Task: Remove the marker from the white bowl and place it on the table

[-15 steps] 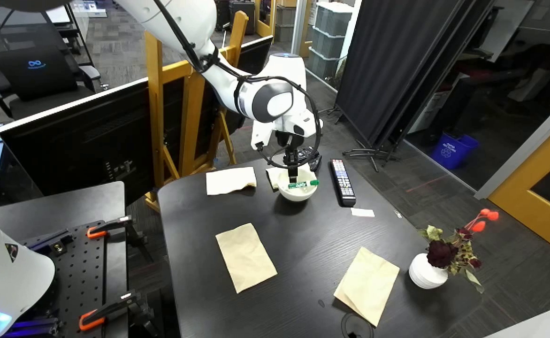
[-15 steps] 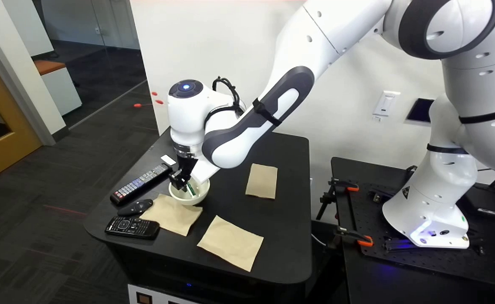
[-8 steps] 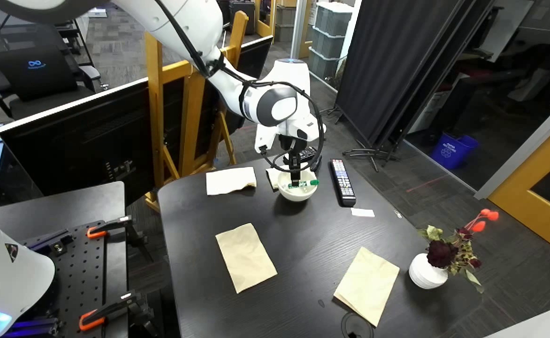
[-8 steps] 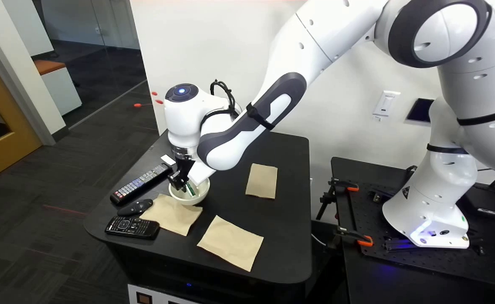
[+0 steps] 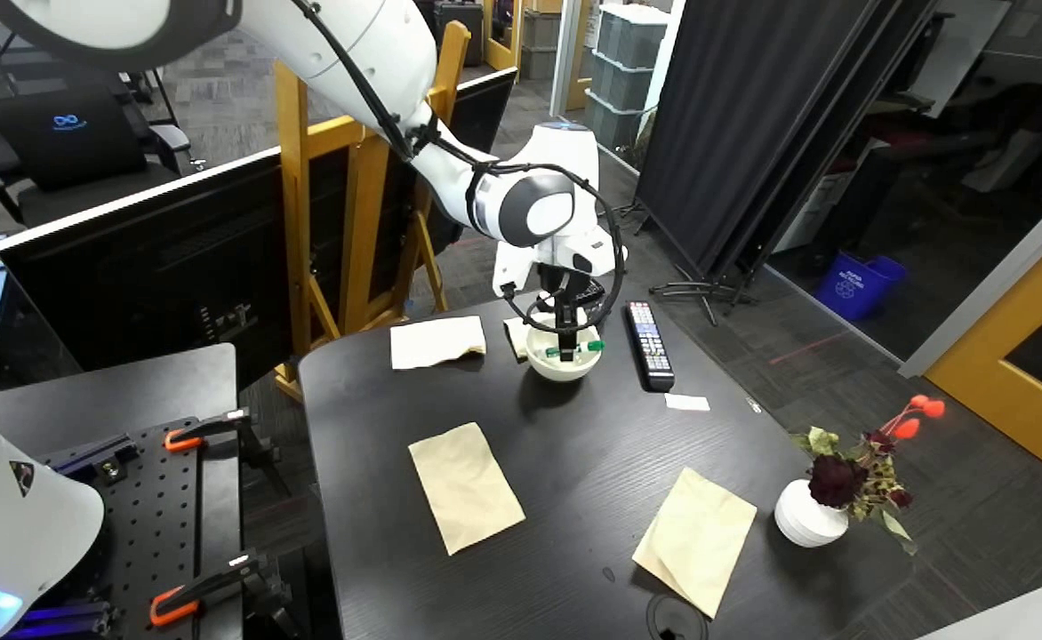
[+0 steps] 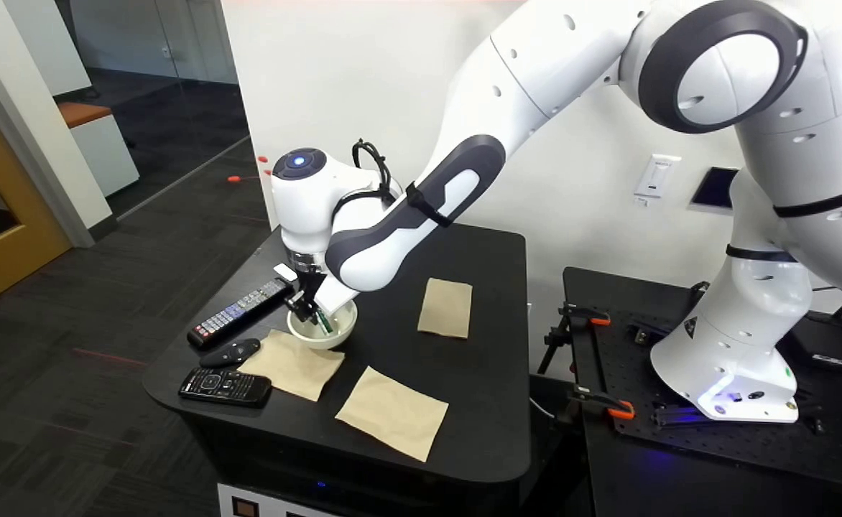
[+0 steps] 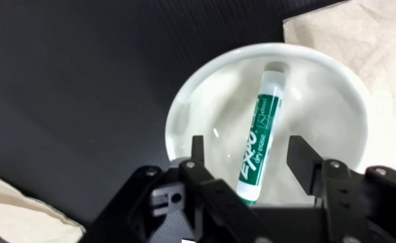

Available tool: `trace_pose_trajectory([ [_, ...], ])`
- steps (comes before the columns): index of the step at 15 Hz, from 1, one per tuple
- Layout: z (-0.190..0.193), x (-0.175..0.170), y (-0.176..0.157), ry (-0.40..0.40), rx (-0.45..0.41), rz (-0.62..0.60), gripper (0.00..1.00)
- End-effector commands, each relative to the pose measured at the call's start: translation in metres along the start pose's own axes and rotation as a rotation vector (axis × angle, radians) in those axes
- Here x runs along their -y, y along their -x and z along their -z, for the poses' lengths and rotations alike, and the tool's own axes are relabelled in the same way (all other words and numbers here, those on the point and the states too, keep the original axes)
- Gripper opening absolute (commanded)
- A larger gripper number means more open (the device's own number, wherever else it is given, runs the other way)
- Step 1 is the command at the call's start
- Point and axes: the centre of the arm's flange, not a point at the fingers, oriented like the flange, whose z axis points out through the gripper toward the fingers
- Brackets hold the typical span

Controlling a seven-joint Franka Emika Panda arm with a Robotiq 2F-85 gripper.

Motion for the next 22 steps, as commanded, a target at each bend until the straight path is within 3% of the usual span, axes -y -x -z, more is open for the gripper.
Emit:
trace_pose_trajectory([
  [1, -0.005, 0.008, -0.013, 0.021, 0.021, 0.002, 0.61],
  [3, -0.009, 0.010, -0.014, 0.029, 0.027, 0.007, 0.36],
  [4, -0.010, 0.010, -0.015, 0.030, 0.028, 0.008, 0.34],
  [8, -0.014, 0.010, -0.007, 0.034, 0.028, 0.014, 0.03],
  [9, -0.011, 0.010, -0.006, 0.034, 0.027, 0.015, 0.00],
  [10, -0.007, 0.010, -0.004, 0.033, 0.023, 0.016, 0.05],
  [17, 0.066, -0.011, -0.001, -0.007, -0.067, 0.012, 0.05],
  [22, 0.123, -0.053, 0.000, -0.011, -0.073, 0.018, 0.05],
])
